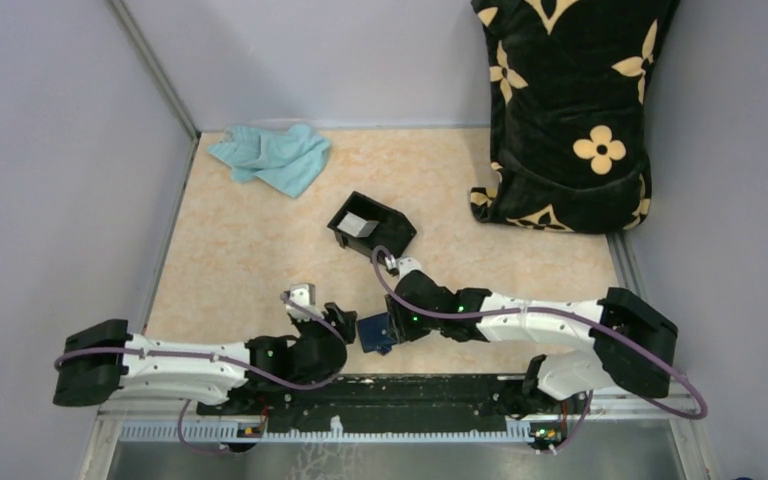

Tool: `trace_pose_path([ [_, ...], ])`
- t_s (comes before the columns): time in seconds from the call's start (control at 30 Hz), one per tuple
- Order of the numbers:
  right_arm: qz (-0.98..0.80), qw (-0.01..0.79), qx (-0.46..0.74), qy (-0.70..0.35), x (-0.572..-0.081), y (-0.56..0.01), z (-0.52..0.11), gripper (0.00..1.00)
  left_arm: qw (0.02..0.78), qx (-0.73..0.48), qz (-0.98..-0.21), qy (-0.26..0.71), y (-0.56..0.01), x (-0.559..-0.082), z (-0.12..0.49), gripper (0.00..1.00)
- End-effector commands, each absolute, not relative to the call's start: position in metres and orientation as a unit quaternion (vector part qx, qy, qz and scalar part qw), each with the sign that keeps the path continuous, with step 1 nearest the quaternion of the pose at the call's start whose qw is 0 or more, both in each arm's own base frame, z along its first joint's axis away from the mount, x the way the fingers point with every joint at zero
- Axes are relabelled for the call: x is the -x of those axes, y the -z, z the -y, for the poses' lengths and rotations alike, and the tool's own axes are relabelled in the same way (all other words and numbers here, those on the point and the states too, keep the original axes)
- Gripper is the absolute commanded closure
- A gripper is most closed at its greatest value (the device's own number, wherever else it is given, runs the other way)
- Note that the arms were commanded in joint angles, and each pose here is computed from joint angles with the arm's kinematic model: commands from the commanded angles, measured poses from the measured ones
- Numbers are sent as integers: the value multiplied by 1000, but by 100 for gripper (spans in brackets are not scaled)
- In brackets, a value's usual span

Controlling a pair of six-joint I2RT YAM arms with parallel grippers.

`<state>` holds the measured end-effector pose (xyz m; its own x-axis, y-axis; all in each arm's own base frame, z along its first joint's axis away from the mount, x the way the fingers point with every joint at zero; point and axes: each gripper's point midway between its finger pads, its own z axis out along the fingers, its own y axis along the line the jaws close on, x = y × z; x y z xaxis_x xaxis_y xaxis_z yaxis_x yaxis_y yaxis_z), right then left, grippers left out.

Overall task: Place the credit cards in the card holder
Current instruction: Close the card holder at the center of the board.

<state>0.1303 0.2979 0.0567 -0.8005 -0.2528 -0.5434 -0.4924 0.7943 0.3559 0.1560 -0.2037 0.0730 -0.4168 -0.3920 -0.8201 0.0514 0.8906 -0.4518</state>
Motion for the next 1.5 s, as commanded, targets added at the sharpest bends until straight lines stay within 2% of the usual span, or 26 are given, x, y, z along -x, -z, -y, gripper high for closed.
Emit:
trace_pose_path([
  [0.0,-909,275,195,-245,-134,-83,-296,66,519,6,-809,275,-106,-160,260,34],
  [0.13,-917,273,187,-224,-126,-74,-286,66,501,-33,-830,240,-97,-166,276,33],
  [0.27,-923,267,175,-216,-116,-62,-279,68,485,-48,-836,250,-90,-177,284,35],
  [0.43,-926,257,169,-219,-110,-47,-278,79,471,-56,-847,241,-76,-190,275,40],
  [0.7,-928,243,171,-224,-110,-28,-293,88,439,-61,-861,249,-51,-198,265,48],
  [1.07,-935,239,166,-203,-128,-14,-301,93,395,-60,-887,232,-13,-182,248,62],
  [1.47,-935,241,166,-200,-170,-13,-306,93,355,-14,-899,255,7,-154,221,67],
])
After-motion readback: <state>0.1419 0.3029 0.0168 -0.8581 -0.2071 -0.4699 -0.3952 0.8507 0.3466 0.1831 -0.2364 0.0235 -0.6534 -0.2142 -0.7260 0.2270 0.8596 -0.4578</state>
